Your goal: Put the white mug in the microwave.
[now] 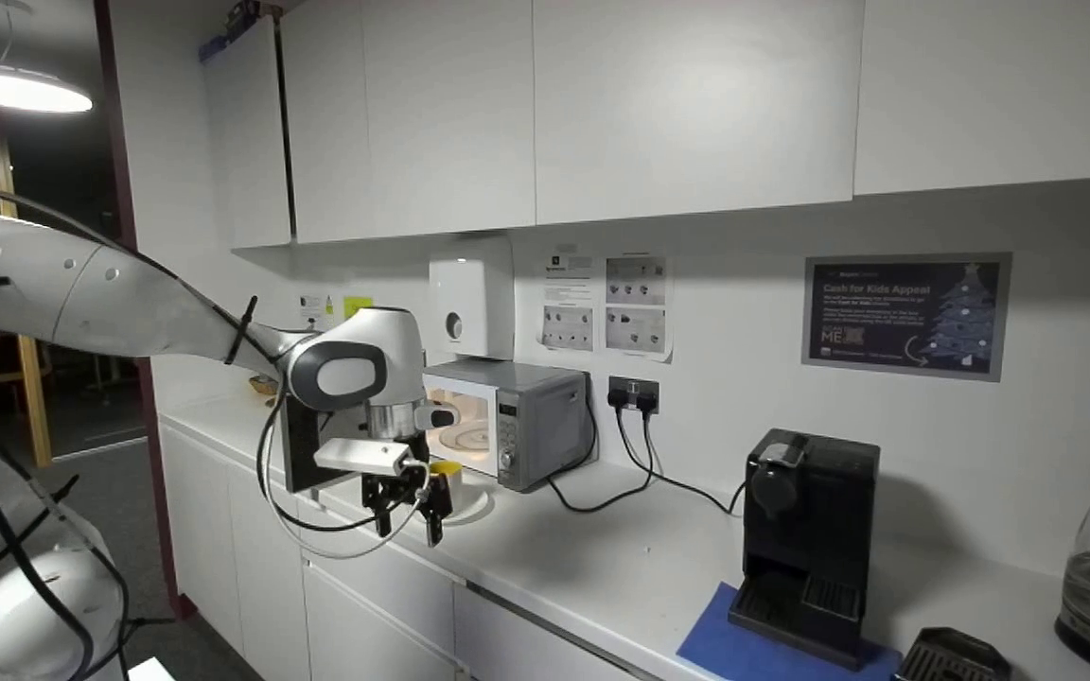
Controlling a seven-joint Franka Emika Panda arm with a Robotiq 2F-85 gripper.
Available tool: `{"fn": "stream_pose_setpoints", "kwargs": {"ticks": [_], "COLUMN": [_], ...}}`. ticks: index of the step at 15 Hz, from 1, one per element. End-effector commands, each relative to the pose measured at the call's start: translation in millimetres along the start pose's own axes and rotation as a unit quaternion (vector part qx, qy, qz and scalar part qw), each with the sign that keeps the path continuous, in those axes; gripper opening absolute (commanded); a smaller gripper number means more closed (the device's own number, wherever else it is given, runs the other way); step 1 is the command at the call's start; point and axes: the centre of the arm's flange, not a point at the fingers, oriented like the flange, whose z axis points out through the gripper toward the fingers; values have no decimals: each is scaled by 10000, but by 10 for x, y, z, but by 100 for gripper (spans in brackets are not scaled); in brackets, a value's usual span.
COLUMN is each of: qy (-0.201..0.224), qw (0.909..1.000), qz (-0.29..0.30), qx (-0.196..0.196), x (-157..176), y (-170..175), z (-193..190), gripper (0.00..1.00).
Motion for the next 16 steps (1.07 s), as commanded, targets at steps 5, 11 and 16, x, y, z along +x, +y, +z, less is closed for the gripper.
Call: {"fn": "stream_pose_setpoints", "kwargs": {"ticks": [5, 11, 16], "qy": [1175, 1101, 1156], "qw": [9914, 9920, 9913], "qz": [-529, -608, -619], "qx": [222, 104, 76], "x": [154, 146, 183], "y": [-4, -28, -27], "z": [-241, -309, -261], "gripper": [100, 100, 100]}}
